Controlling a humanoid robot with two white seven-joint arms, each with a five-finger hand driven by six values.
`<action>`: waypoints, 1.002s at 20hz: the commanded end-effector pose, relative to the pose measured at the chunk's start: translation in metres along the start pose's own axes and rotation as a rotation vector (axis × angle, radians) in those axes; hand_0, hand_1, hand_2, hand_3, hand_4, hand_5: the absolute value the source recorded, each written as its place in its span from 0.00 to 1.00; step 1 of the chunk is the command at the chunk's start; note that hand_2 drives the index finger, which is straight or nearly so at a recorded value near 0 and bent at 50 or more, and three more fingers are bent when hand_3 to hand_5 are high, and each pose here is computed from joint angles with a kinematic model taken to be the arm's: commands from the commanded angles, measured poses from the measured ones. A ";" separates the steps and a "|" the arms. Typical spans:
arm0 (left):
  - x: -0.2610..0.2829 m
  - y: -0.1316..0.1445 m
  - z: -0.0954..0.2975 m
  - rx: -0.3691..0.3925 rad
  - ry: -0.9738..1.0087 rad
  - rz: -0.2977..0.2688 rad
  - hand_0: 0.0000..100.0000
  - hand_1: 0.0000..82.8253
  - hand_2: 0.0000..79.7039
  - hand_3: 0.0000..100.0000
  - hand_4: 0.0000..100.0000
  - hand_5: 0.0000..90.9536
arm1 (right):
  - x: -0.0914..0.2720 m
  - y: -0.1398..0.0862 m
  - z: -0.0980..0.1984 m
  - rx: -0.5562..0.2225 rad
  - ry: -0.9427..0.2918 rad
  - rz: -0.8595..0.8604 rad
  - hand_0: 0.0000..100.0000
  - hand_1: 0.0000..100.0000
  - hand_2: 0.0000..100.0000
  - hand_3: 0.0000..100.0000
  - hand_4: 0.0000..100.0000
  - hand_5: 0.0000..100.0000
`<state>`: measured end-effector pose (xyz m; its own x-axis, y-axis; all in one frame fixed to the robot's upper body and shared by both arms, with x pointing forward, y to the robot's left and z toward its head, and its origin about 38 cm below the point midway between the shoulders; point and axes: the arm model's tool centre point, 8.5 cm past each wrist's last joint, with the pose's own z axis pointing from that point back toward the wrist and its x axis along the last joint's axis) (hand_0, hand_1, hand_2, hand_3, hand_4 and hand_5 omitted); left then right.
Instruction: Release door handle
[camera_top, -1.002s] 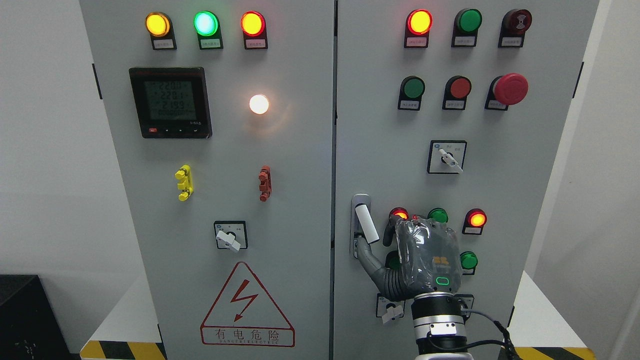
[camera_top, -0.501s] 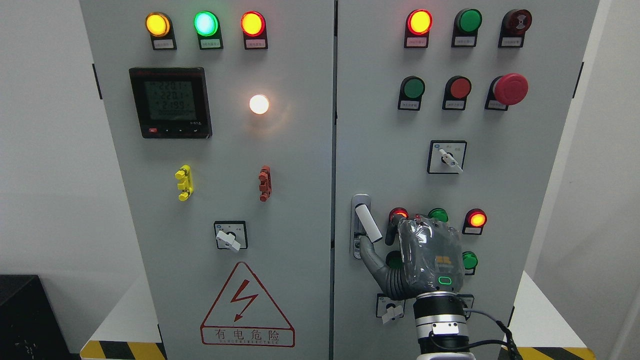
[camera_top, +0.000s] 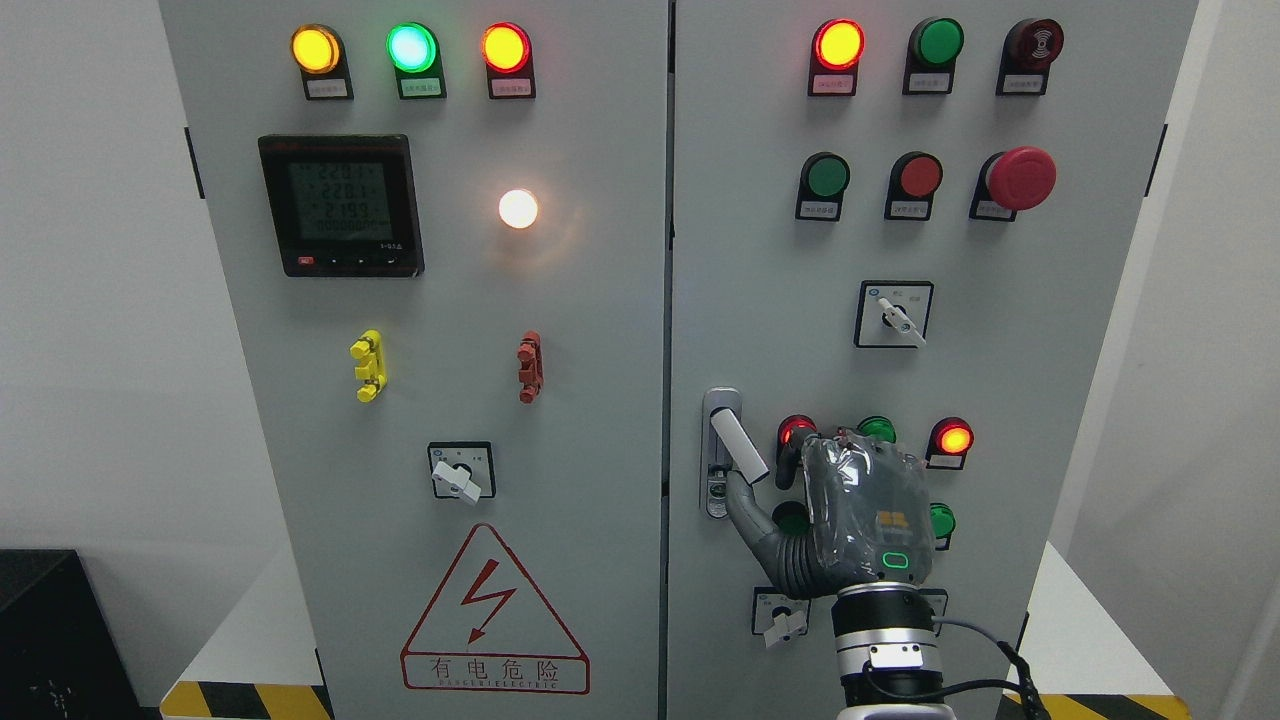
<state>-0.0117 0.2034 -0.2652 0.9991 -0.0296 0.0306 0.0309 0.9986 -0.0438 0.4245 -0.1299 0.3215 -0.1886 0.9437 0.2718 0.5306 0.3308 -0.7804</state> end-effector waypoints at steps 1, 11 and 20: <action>0.000 0.000 0.000 -0.001 0.000 0.000 0.00 0.00 0.06 0.10 0.00 0.00 | -0.002 -0.002 0.000 -0.003 0.006 0.000 0.43 0.42 0.69 0.96 0.77 0.69; 0.000 0.001 0.000 0.000 0.000 0.000 0.00 0.00 0.06 0.10 0.00 0.00 | -0.007 -0.004 -0.001 -0.009 0.019 0.002 0.44 0.42 0.70 0.97 0.77 0.69; 0.000 0.000 0.000 -0.001 0.001 0.000 0.00 0.00 0.06 0.10 0.00 0.00 | -0.008 -0.007 -0.003 -0.019 0.021 0.002 0.45 0.42 0.69 0.97 0.77 0.69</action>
<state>-0.0117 0.2036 -0.2652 0.9991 -0.0296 0.0306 0.0310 0.9986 -0.0435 0.4247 -0.1363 0.3241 -0.1769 0.9440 0.2786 0.5381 0.3298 -0.7757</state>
